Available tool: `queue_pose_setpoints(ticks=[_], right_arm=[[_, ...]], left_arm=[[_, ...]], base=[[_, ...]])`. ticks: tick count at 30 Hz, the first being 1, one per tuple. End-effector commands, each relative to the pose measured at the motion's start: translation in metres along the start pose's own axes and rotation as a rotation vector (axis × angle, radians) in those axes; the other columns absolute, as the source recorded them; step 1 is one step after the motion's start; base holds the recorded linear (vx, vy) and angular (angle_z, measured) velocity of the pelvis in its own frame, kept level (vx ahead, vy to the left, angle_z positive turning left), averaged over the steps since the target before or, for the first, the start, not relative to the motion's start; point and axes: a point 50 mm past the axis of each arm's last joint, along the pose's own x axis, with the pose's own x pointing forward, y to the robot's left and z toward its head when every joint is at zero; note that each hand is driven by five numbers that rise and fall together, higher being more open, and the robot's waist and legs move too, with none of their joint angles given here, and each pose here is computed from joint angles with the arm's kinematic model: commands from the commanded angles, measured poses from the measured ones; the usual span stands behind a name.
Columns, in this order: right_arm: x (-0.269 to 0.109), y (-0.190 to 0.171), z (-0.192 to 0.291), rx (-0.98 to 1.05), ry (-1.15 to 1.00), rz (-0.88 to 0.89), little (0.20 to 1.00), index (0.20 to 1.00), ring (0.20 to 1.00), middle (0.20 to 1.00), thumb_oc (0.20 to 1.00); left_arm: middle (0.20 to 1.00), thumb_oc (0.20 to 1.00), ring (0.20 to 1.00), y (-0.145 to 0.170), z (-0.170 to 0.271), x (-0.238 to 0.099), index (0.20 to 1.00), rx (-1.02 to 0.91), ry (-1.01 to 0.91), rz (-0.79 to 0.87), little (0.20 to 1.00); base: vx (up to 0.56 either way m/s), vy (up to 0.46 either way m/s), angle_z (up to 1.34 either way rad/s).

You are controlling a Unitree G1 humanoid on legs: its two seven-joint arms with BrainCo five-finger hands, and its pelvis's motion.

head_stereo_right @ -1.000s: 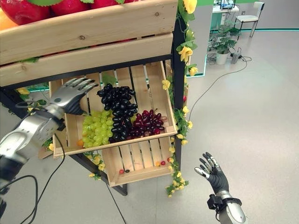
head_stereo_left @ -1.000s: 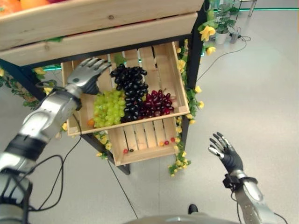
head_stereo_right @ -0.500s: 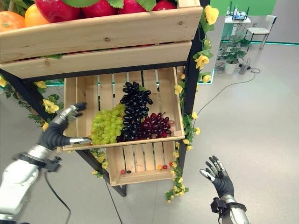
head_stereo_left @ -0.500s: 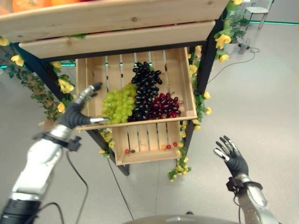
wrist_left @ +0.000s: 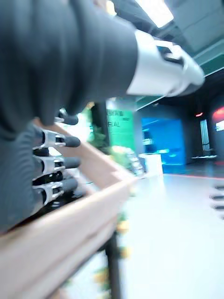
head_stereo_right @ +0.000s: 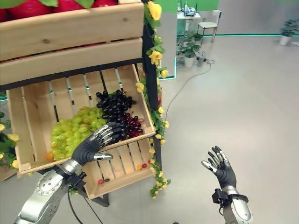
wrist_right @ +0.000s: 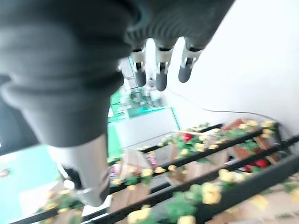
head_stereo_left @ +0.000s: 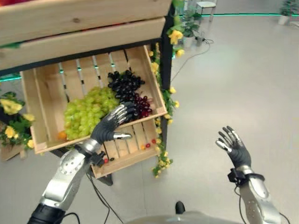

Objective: Pick up the fruits from the basket on one side to the basket on the other side

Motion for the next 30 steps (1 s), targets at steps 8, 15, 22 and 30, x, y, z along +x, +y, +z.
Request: queue_pose_setpoints(ticks=[8, 15, 22, 30], right_arm=[[-0.007, 0.006, 0.009, -0.007, -0.111, -0.043, 1.000, 1.000, 1.000, 1.000, 1.000], [-0.010, 0.008, -0.002, 0.003, -0.069, -0.063, 1.000, 1.000, 1.000, 1.000, 1.000], [-0.012, -0.003, -0.006, -0.013, -0.064, -0.184, 1.000, 1.000, 1.000, 1.000, 1.000], [-0.004, 0.002, -0.009, -0.059, -0.051, -0.175, 1.000, 1.000, 1.000, 1.000, 1.000]], left_arm=[[1.000, 1.000, 1.000, -0.001, 0.031, 0.029, 1.000, -0.054, -0.233, 0.019, 1.000], [1.000, 1.000, 1.000, 0.003, 0.032, 0.034, 1.000, -0.043, -0.243, 0.080, 1.000], [1.000, 1.000, 1.000, 0.015, 0.021, 0.023, 1.000, 0.093, -0.174, 0.210, 1.000], [1.000, 1.000, 1.000, 0.048, -0.021, -0.027, 1.000, 0.213, 0.066, 0.502, 1.000]], base=[[-0.17, 0.151, -1.21], [-0.16, 0.021, -1.20], [-0.12, -0.063, -1.02], [-0.02, -0.279, -1.41]])
